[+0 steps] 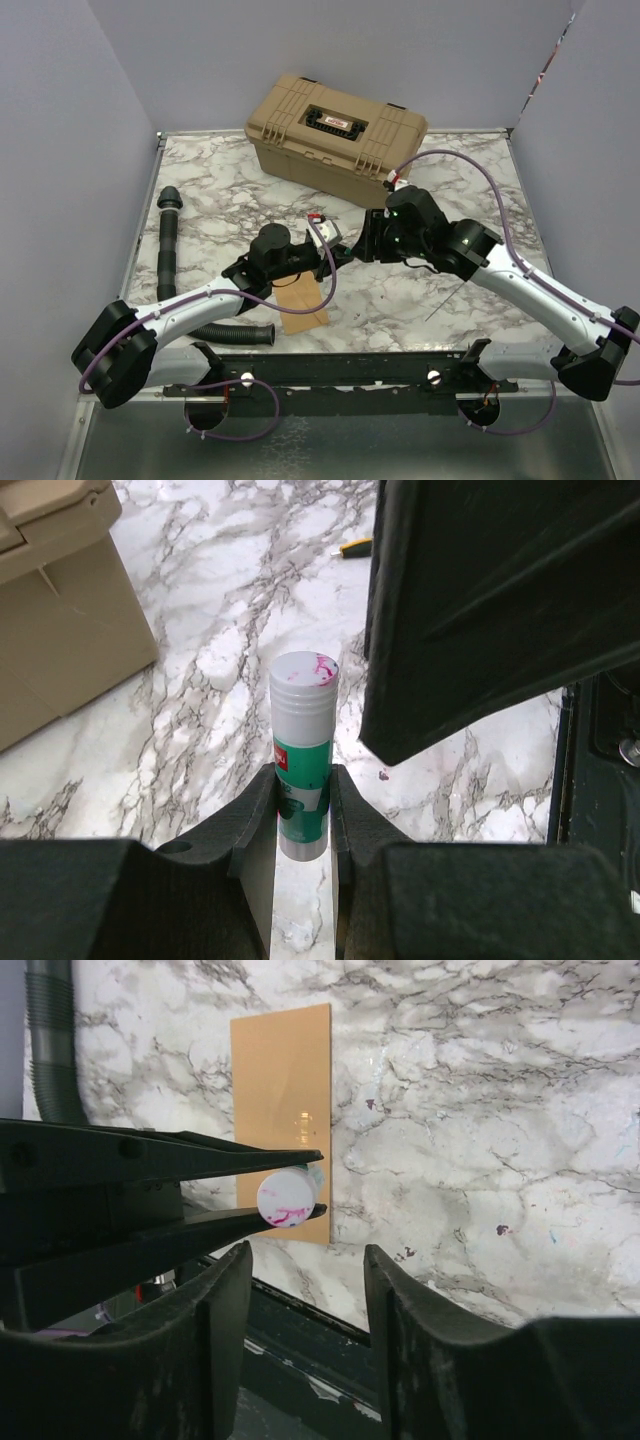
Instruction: Place the letter into the envelope and seal it
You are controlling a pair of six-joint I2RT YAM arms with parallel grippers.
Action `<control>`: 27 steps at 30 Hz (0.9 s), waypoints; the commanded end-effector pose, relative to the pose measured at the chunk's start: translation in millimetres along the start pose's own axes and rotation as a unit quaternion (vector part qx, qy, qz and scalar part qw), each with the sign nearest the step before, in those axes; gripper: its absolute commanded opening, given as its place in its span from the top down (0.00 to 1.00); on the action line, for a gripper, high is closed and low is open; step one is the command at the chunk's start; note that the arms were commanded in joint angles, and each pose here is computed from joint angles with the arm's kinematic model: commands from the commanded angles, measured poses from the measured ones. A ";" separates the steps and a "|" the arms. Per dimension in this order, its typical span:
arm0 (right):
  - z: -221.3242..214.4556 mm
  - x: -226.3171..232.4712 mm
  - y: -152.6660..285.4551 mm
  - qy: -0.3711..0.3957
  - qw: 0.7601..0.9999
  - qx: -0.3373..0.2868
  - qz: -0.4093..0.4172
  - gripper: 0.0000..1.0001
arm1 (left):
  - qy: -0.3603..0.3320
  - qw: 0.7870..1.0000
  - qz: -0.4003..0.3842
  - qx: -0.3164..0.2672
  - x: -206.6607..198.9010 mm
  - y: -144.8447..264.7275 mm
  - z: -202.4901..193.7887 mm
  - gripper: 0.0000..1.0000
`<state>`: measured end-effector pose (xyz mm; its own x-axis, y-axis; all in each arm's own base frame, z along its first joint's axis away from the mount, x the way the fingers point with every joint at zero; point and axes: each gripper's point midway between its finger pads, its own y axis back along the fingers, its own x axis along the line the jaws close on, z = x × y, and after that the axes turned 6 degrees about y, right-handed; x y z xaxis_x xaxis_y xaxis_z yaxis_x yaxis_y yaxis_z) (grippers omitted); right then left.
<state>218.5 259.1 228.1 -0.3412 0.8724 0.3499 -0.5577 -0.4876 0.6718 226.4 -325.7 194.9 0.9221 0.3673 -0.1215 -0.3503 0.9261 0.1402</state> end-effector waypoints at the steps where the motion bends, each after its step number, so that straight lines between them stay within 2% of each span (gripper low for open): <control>1: 17.3 -7.9 26.1 0.012 0.999 -0.031 -0.027 0.45 | -0.009 1.000 0.004 -0.028 1.1 -0.5 20.9 1.00; 6: 17.3 -6.2 26.1 0.020 0.999 -0.028 -0.022 0.39 | -0.008 1.000 -0.001 -0.027 -1.5 0.4 22.4 1.00; 11: 17.6 1.7 18.7 0.032 0.999 -0.022 -0.005 0.39 | -0.013 0.999 -0.021 -0.026 -9.2 2.6 26.5 1.00; 17: 21.3 7.2 11.3 0.040 0.999 -0.018 0.001 0.52 | -0.014 0.998 -0.058 -0.019 -22.2 3.4 26.9 1.00; 24: 20.5 13.8 7.0 0.044 0.999 -0.011 0.015 0.57 | -0.017 0.997 -0.073 -0.011 -27.0 3.9 26.4 1.00; 26: 19.2 14.3 6.8 0.044 0.999 -0.008 0.018 0.61 | -0.019 0.997 -0.073 -0.011 -27.1 4.0 27.5 1.00; 27: 18.0 15.3 6.8 0.044 0.999 -0.006 0.022 0.67 | -0.020 0.997 -0.072 -0.012 -26.6 3.9 28.0 1.00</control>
<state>223.4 260.4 237.5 -0.3919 0.8711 0.2961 -0.5595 -0.4811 0.6749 210.3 -331.2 205.8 0.9526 0.2745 -0.1314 -0.2568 0.9567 0.1370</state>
